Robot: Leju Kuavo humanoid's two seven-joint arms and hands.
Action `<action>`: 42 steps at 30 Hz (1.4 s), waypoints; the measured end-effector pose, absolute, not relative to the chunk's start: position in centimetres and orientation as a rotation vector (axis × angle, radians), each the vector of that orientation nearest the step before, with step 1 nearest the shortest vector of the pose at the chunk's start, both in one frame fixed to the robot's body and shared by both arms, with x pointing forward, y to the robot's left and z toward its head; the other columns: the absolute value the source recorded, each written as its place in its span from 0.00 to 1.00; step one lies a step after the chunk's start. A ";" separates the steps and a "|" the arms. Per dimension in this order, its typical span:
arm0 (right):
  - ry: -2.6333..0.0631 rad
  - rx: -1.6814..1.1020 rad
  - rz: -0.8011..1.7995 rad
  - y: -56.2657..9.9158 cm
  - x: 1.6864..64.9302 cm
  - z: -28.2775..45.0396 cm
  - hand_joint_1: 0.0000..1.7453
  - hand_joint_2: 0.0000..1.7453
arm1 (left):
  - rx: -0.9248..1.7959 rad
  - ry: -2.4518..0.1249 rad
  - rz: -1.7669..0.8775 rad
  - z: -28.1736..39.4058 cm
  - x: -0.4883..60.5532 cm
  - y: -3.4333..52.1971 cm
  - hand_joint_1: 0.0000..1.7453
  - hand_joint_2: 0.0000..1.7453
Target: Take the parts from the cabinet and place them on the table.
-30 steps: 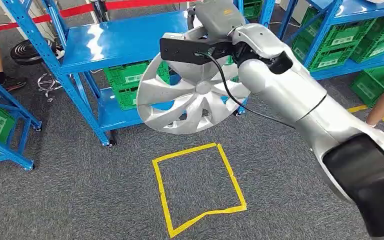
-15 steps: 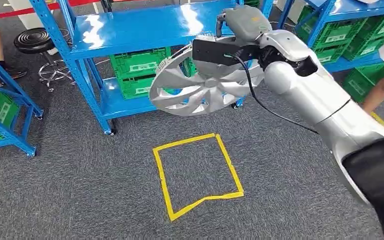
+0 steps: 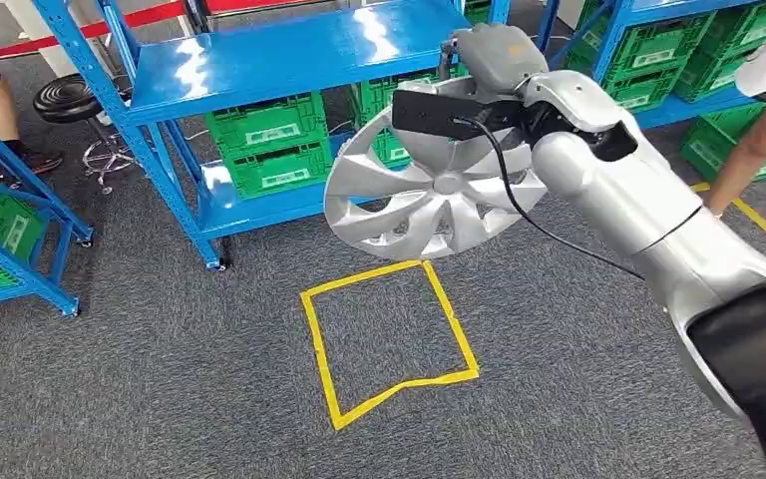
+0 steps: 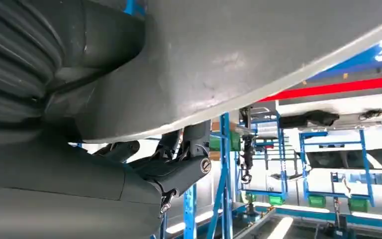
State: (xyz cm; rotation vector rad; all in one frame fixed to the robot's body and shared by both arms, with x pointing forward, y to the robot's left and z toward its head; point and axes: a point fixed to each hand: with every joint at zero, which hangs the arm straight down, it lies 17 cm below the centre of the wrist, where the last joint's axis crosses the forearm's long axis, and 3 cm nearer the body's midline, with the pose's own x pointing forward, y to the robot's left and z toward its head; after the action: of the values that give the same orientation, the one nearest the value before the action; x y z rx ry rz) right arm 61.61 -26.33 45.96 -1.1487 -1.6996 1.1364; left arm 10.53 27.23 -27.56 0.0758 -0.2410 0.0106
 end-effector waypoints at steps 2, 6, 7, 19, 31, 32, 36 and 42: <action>-1.697 -1.149 1.137 -26.3 61.6 45.8 1.00 1.00 | 0.074 -0.242 0.012 -27.6 10.5 27.2 0.00 1.00; -1.690 -1.156 1.131 -26.4 61.7 45.7 1.00 1.00 | 0.074 -0.246 0.013 -27.5 10.6 27.3 0.00 1.00; -1.691 -1.158 1.130 -26.4 61.7 45.8 1.00 1.00 | 0.074 -0.247 0.014 -27.5 10.6 27.3 0.00 1.00; -1.681 -1.187 1.123 -26.7 61.7 46.3 1.00 1.00 | 0.056 -0.246 -0.013 -27.5 10.9 26.6 0.00 1.00; -1.684 -1.168 1.137 -24.9 61.7 45.3 1.00 1.00 | 0.047 -0.262 0.003 -27.4 10.9 26.2 0.00 1.00; -1.688 -1.168 1.138 -24.8 61.7 45.4 1.00 1.00 | 0.047 -0.262 0.006 -27.4 10.9 26.2 0.00 1.00; -1.696 -1.156 1.144 -24.4 61.6 45.2 1.00 1.00 | 0.052 -0.257 0.018 -27.5 10.4 26.3 0.00 1.00; -1.691 -1.150 1.154 -25.0 61.5 45.1 1.00 1.00 | 0.054 -0.244 0.008 -27.7 9.4 26.2 0.00 1.00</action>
State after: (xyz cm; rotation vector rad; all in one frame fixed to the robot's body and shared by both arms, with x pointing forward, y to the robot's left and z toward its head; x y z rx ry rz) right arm 61.46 -24.97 45.06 -1.1502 -1.6909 1.1535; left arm 9.42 26.20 -27.67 0.0536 -0.2442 0.0079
